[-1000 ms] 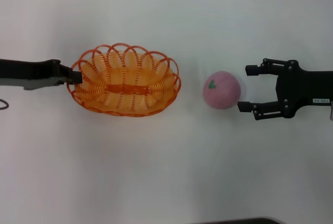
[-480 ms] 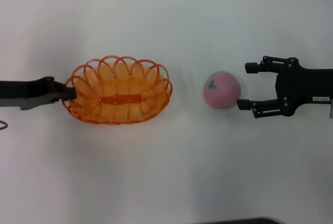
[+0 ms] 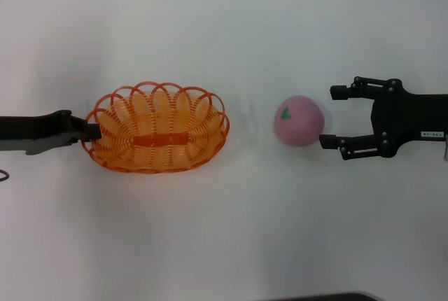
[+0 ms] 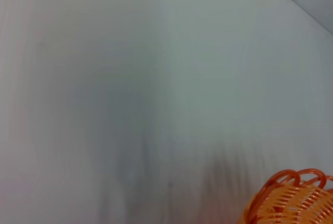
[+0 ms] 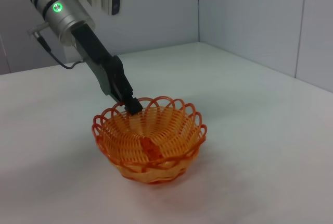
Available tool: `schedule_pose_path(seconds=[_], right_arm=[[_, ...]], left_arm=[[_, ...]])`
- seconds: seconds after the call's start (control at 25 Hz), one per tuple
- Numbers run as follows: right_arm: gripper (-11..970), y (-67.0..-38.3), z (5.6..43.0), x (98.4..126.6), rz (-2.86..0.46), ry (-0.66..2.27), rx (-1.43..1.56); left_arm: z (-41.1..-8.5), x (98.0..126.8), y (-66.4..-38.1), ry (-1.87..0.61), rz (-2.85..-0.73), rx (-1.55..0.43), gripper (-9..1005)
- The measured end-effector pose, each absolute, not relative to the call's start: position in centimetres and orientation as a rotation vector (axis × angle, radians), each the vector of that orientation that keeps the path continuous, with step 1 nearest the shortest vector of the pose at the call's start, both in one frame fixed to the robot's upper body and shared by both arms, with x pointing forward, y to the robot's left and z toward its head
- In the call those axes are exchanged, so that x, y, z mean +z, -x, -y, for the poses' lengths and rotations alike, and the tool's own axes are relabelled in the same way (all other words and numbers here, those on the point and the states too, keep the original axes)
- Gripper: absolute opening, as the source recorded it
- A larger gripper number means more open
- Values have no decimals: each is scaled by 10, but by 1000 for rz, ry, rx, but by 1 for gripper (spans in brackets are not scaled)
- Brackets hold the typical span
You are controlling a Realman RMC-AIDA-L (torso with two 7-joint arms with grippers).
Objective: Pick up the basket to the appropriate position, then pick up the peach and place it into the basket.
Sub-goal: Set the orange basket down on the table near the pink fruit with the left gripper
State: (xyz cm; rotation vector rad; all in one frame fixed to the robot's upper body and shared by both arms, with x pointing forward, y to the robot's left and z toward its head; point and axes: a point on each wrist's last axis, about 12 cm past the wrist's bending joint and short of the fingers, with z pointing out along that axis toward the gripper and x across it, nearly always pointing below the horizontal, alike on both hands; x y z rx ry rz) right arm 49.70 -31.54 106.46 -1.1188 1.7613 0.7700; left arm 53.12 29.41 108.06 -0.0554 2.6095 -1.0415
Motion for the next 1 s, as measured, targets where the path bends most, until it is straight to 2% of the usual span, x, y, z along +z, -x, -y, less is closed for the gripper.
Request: schedule_pose_path(seconds=[1.0], right_arm=[[925,-497,314,1064,-1762,1116,768]], left_arm=[[-299,1073,-525,146,-2546,-1081,60]])
